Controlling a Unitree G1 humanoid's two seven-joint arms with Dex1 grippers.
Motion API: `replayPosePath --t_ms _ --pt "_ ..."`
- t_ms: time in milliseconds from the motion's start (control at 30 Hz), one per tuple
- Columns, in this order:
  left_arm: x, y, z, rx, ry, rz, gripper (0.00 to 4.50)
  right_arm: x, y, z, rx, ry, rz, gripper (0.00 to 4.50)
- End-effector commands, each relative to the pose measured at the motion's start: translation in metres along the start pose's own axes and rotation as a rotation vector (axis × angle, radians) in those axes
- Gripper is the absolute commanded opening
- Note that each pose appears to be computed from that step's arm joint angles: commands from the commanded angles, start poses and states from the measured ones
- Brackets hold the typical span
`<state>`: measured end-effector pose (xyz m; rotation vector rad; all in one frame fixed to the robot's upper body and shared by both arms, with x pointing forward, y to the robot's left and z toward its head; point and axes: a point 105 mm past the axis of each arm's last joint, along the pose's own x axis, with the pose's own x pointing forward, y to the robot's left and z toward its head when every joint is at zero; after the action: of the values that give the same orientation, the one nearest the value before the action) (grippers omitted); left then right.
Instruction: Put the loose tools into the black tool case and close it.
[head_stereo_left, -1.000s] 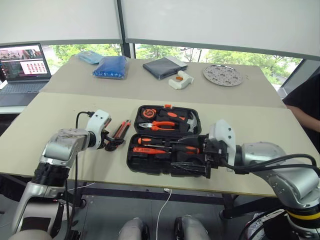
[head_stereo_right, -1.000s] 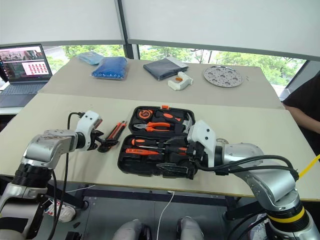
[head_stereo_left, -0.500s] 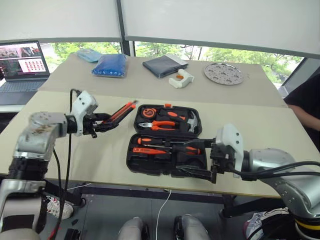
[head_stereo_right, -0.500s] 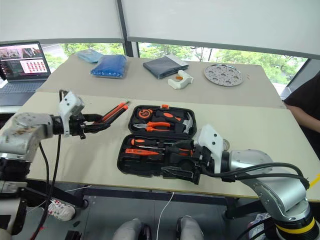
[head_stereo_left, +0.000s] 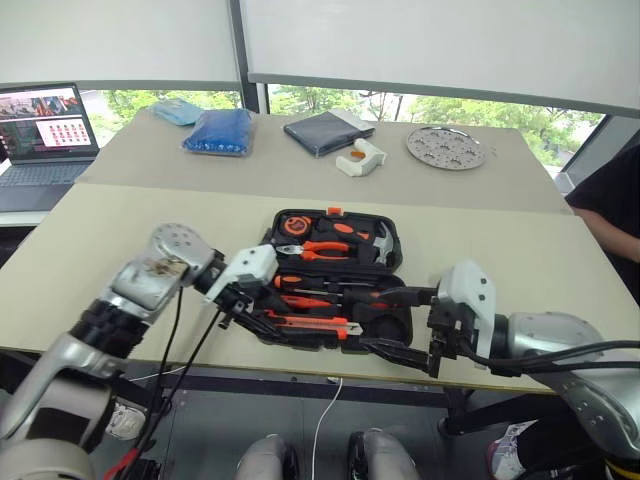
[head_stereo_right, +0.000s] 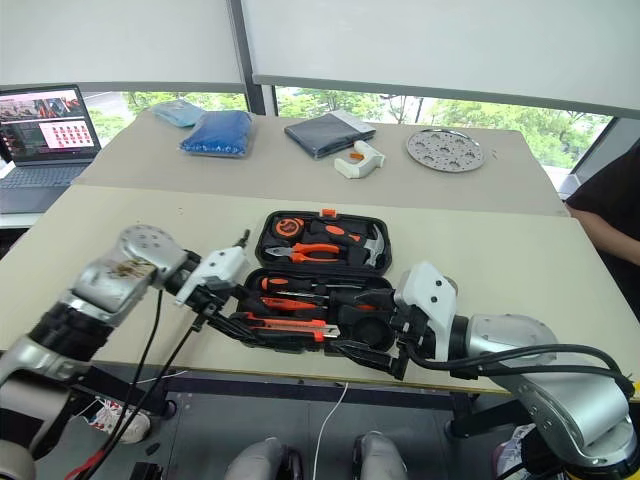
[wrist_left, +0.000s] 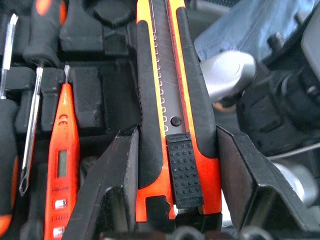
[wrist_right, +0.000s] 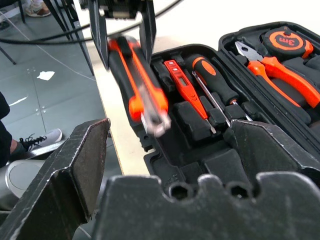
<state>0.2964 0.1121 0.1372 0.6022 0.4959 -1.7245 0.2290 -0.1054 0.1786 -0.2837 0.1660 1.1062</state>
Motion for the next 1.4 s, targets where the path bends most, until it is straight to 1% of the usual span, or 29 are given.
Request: replayPosePath --t_ms 33,200,233,267,400,433,600,767,833,900,933,967,1000,1067,1100,1133,1233,1300,1400 --pt "-0.001 0.017 0.010 0.093 0.005 0.060 1.77 -0.007 0.001 0.009 -0.039 -0.008 -0.037 4.50" --pt "0.001 0.020 0.012 0.106 0.001 0.051 1.77 -0.010 0.002 0.009 -0.033 -0.005 -0.059 4.50" --pt "0.002 0.019 0.013 0.105 -0.006 0.043 2.77 -0.010 0.003 0.009 -0.033 -0.005 -0.060 4.50" --pt "0.001 0.018 0.014 0.105 -0.012 0.037 2.96 -0.010 0.003 0.009 -0.031 -0.004 -0.061 4.50" --pt "-0.007 0.015 0.019 0.079 -0.017 0.030 4.42 -0.009 0.002 0.008 -0.028 -0.004 -0.067 4.50" --pt "-0.010 0.014 0.019 0.073 -0.017 0.028 4.49 -0.009 0.001 0.008 -0.028 -0.004 -0.068 4.50" --pt "-0.015 0.012 0.021 0.045 -0.027 0.030 4.49 -0.008 -0.002 0.006 -0.028 -0.004 -0.070 4.50" --pt "-0.010 0.010 0.016 0.049 -0.011 0.022 4.49 -0.006 -0.003 0.007 -0.035 -0.008 -0.070 4.50" --pt "-0.009 0.012 0.020 0.049 -0.032 0.032 4.49 -0.006 -0.004 0.007 -0.037 -0.008 -0.070 4.50" --pt "-0.008 0.015 0.025 0.057 -0.059 0.040 3.97 -0.007 -0.004 0.007 -0.038 -0.007 -0.071 4.50" --pt "-0.008 0.015 0.025 0.064 -0.060 0.036 3.80 -0.007 -0.005 0.007 -0.039 -0.006 -0.072 4.50" --pt "-0.008 0.015 0.026 0.069 -0.059 0.032 3.37 -0.006 -0.005 0.007 -0.039 -0.006 -0.072 4.50" --pt "-0.007 0.015 0.024 0.077 -0.051 0.032 3.12 -0.006 -0.005 0.007 -0.040 -0.007 -0.073 4.50" --pt "-0.006 0.018 0.021 0.085 -0.040 0.046 2.45 -0.006 -0.006 0.007 -0.040 -0.009 -0.077 4.50" --pt "-0.005 0.019 0.020 0.088 -0.038 0.049 1.95 -0.006 -0.006 0.007 -0.040 -0.009 -0.078 4.50" --pt "-0.004 0.020 0.020 0.091 -0.040 0.052 1.72 -0.006 -0.006 0.007 -0.040 -0.010 -0.080 4.50" --pt "-0.002 0.021 0.020 0.098 -0.050 0.053 0.66 -0.006 -0.006 0.007 -0.040 -0.009 -0.082 4.50" --pt "-0.001 0.020 0.020 0.099 -0.054 0.046 0.04 -0.006 -0.005 0.007 -0.038 -0.007 -0.084 4.50" --pt "0.001 0.021 0.017 0.101 -0.036 0.048 0.04 -0.007 -0.005 0.006 -0.036 -0.006 -0.085 4.50"
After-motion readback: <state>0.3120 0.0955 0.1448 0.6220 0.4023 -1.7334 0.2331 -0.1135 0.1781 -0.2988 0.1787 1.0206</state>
